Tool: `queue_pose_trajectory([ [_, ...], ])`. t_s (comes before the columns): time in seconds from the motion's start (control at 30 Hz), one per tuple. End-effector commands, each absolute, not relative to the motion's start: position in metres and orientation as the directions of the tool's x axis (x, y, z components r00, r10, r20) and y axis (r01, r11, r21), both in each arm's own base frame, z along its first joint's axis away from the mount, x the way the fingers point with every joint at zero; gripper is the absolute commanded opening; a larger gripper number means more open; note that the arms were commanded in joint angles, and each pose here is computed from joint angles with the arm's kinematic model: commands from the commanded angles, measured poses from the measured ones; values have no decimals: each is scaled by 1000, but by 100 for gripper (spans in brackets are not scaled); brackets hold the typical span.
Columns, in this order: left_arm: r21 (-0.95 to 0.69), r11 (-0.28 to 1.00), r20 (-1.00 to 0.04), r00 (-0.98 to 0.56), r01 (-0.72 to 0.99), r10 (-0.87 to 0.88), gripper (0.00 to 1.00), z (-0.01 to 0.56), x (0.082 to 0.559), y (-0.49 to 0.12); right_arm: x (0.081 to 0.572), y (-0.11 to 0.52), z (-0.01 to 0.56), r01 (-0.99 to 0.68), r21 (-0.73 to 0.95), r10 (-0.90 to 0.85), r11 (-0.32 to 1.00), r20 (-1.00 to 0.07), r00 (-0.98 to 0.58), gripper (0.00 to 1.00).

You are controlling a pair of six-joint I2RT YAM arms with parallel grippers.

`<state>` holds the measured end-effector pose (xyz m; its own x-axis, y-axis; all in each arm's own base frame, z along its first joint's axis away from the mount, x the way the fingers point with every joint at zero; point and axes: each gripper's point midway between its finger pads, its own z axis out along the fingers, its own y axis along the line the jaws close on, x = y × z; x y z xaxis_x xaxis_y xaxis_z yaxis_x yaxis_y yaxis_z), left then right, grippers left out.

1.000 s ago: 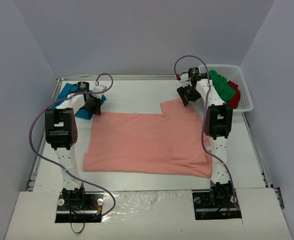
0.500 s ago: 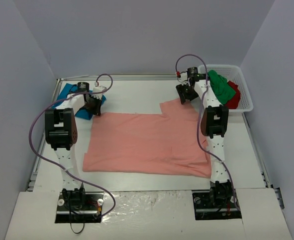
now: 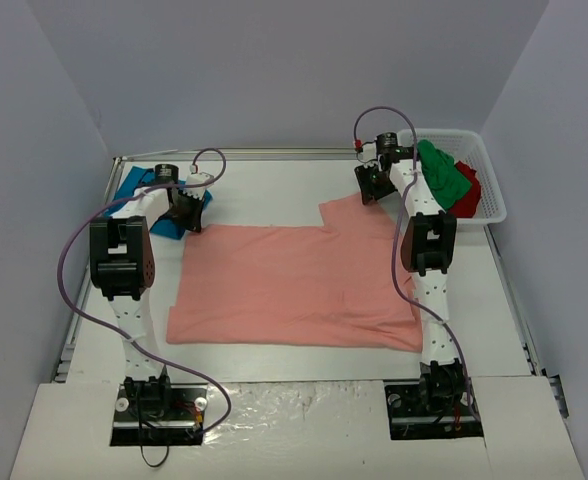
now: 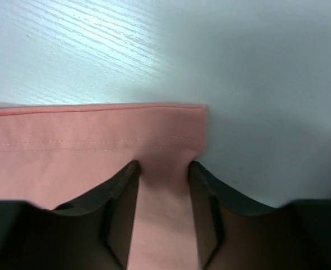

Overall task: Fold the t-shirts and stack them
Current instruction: Grap the side of the flattened tshirt furthest away from the robot with both arms

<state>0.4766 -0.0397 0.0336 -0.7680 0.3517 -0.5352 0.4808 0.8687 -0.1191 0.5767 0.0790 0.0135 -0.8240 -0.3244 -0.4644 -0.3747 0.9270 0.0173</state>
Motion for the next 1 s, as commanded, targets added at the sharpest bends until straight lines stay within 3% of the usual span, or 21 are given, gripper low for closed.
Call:
queue_pose_trajectory([
  [0.0,-147,859,-501,-786,491,363,3,40,458,-44,556,79,-30,-368,90,-313,926,-365,-877,33],
  [0.13,-158,853,-490,-790,497,370,2,37,456,-45,552,73,-37,-362,97,-310,927,-346,-886,19],
  [0.27,-171,844,-490,-787,509,375,2,36,453,-47,552,67,-37,-358,75,-313,931,-342,-886,18],
  [0.37,-172,827,-486,-776,535,401,2,36,449,-61,550,68,-38,-366,72,-324,928,-334,-885,1],
  [0.97,-36,828,-604,-672,560,428,3,115,459,-62,534,79,101,-448,-41,-411,893,-482,-774,0],
])
